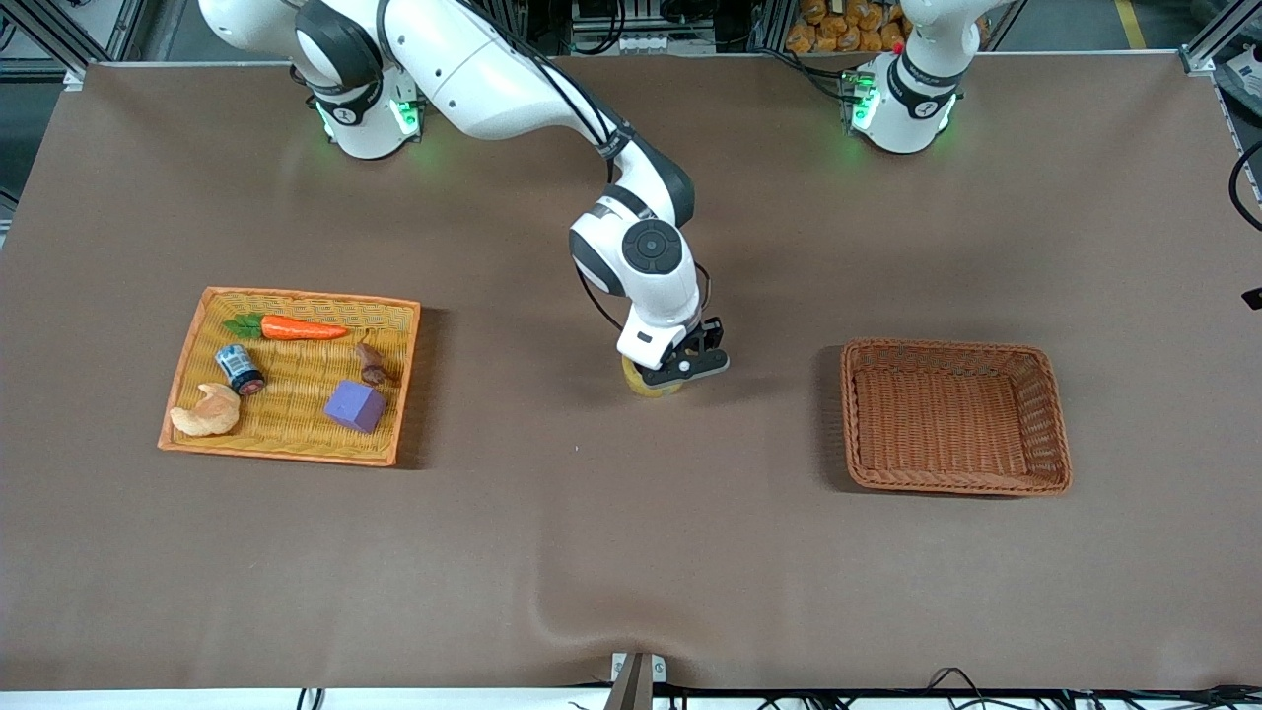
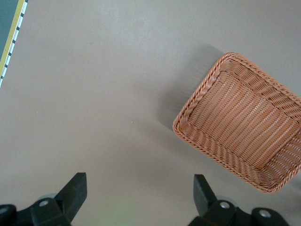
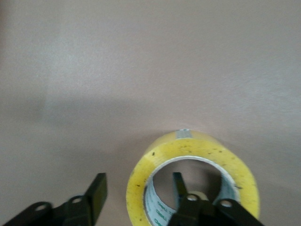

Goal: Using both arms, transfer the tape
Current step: 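Lift the tape roll with the right gripper and carry it out of the tray, then set the tape roll down on the table and open the right gripper, then withdraw the right gripper while the left gripper reaches toward the tape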

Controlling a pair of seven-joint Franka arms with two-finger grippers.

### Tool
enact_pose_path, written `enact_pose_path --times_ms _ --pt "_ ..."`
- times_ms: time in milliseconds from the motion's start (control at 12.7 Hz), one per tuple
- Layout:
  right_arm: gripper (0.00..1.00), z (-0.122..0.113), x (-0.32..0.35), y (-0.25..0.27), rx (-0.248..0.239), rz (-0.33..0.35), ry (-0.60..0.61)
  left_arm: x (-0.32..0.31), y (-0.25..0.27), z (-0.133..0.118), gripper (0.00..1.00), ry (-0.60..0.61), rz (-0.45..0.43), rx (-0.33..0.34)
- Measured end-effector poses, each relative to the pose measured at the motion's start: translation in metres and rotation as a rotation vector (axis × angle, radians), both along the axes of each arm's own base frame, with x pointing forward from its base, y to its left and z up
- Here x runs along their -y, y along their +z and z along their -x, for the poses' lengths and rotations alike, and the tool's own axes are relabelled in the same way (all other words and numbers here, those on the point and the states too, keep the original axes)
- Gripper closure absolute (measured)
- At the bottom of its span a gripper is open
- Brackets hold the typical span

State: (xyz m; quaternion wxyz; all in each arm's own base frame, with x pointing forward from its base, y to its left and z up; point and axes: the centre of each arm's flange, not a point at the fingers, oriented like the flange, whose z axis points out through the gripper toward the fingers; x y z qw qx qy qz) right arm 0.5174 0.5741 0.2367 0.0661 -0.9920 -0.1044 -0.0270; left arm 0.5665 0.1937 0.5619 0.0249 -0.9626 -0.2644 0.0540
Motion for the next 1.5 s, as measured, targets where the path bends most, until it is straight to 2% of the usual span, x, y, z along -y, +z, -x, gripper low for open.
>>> enact_pose_path --times_ms 157,236,315,630,787,866,1024,1181,1339,1496 --pt "0.07 -0.01 0.011 0.017 -0.016 0.02 -0.015 0.002 0.002 0.001 0.0 -0.002 -0.001 0.003" --pt "0.0 -0.02 0.018 0.034 -0.005 0.009 -0.03 0.002 0.003 0.001 0.0 -0.003 -0.001 0.003" --pt "0.0 -0.032 0.029 0.059 0.008 -0.002 -0.049 0.002 0.003 0.001 0.0 -0.003 -0.001 0.003" --pt "0.0 -0.078 0.117 0.172 -0.002 0.014 -0.101 0.003 0.003 0.001 0.0 -0.004 -0.001 0.002" --pt "0.0 -0.099 0.171 0.202 -0.003 0.016 -0.143 0.003 0.003 0.001 0.0 -0.004 0.0 0.002" --pt "0.0 -0.107 0.2 0.212 -0.018 0.027 -0.158 0.003 0.003 0.001 0.0 -0.005 0.0 0.002" --pt "0.0 -0.111 0.249 0.24 -0.058 0.058 -0.197 0.004 0.003 0.0 0.0 -0.006 0.0 0.002" --pt "0.0 -0.116 0.309 0.282 -0.053 0.064 -0.204 0.008 0.003 -0.001 0.0 -0.013 0.001 0.002" --pt "0.0 -0.119 0.394 0.32 -0.034 0.058 -0.154 0.023 0.003 -0.006 0.0 -0.04 0.005 0.003" --pt "0.0 -0.108 0.464 0.341 -0.066 0.063 -0.125 0.045 0.003 -0.012 0.0 -0.079 0.011 0.003"
